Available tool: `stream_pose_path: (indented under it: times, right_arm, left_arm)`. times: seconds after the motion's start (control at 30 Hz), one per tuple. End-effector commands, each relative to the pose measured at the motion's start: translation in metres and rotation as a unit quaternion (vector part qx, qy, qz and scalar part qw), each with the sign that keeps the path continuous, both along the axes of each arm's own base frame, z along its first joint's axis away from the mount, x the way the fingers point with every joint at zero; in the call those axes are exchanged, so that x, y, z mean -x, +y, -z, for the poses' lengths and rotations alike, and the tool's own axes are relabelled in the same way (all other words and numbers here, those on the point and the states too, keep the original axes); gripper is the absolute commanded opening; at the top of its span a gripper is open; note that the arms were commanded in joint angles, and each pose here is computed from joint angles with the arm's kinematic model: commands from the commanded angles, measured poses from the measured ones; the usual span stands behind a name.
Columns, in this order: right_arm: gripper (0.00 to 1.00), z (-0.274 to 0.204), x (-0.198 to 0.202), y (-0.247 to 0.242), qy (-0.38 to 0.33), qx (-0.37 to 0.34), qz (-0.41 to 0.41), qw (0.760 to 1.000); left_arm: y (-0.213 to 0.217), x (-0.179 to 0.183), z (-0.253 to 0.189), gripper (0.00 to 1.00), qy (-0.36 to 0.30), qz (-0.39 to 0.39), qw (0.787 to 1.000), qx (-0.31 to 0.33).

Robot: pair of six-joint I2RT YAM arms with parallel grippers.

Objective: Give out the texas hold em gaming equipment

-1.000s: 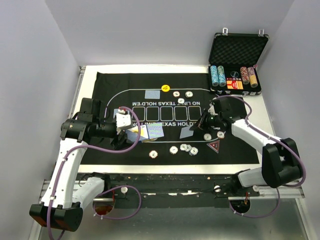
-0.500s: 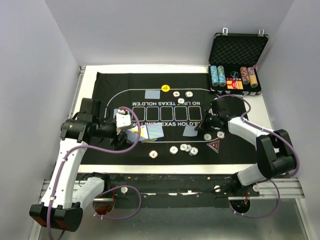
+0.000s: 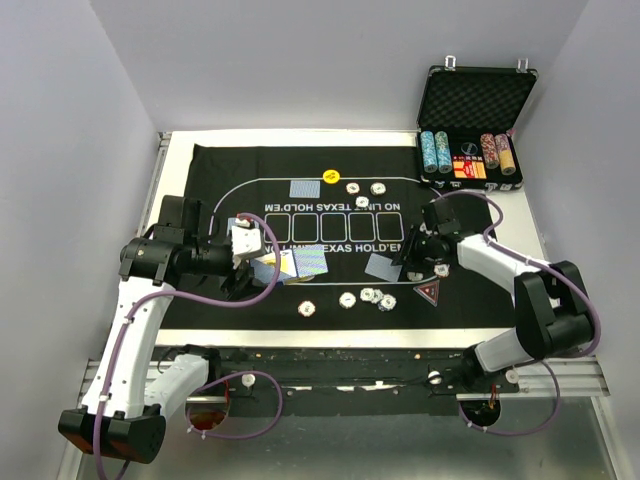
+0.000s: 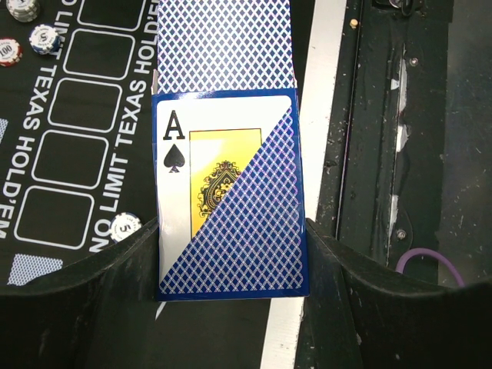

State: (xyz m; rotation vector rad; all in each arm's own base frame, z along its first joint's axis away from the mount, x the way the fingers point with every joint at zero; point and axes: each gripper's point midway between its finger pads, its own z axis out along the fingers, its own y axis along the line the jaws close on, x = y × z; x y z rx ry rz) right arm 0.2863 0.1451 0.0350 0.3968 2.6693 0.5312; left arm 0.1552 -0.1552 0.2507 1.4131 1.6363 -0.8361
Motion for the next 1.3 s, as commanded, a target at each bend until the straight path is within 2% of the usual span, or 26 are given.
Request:
stream_pose_path:
  times: [0.0, 0.1, 0.17, 0.3, 0.37, 0.47, 0.57, 0.67, 0.83, 1.2, 1.27]
  right_arm:
    - [0.54, -0.022, -0.004, -0.010, -0.017, 0.023, 0.004, 1.000]
    - [0.62, -0.036, -0.004, -0.012, -0.024, 0.028, 0.007, 0.999]
    - [0.62, -0.048, -0.006, -0.012, -0.035, 0.025, 0.011, 0.999]
    - [0.65, -0.095, -0.012, 0.003, -0.083, -0.028, 0.009, 0.996]
    - [0.72, -0.128, -0.013, 0.018, -0.108, -0.078, -0.007, 0.991]
    - [0.91, -0.178, -0.007, 0.052, -0.124, -0.156, -0.056, 0.978]
    - [1.00, -0.214, 0.008, 0.092, -0.146, -0.187, -0.111, 0.965]
    - [1.00, -0.235, 0.031, 0.132, -0.146, -0.225, -0.163, 0.949]
    - [1.00, -0.252, 0.060, 0.170, -0.148, -0.272, -0.216, 0.926]
    - [1.00, -0.220, 0.101, 0.222, -0.108, -0.247, -0.273, 0.924]
    - [0.97, -0.216, 0.103, 0.223, -0.103, -0.247, -0.269, 0.925]
  left_arm:
    - [-0.006, 0.001, -0.020, 0.19, -0.026, 0.017, 0.999, 0.028]
    - [-0.007, 0.000, -0.021, 0.19, -0.025, 0.017, 0.999, 0.029]
    - [-0.007, 0.001, -0.021, 0.20, -0.024, 0.018, 0.999, 0.031]
    - [-0.007, 0.001, -0.020, 0.19, -0.023, 0.018, 0.999, 0.030]
    - [-0.007, 0.001, -0.019, 0.19, -0.024, 0.018, 0.999, 0.030]
    - [-0.007, 0.001, -0.017, 0.19, -0.020, 0.017, 0.999, 0.029]
    - [-0.007, 0.001, -0.016, 0.19, -0.019, 0.017, 0.999, 0.030]
    - [-0.007, 0.001, -0.015, 0.20, -0.019, 0.017, 0.999, 0.031]
    - [-0.007, 0.000, -0.014, 0.20, -0.019, 0.014, 0.999, 0.029]
    - [-0.006, 0.000, -0.015, 0.19, -0.021, 0.012, 0.999, 0.026]
    - [-0.006, 0.001, -0.015, 0.20, -0.023, 0.013, 0.999, 0.026]
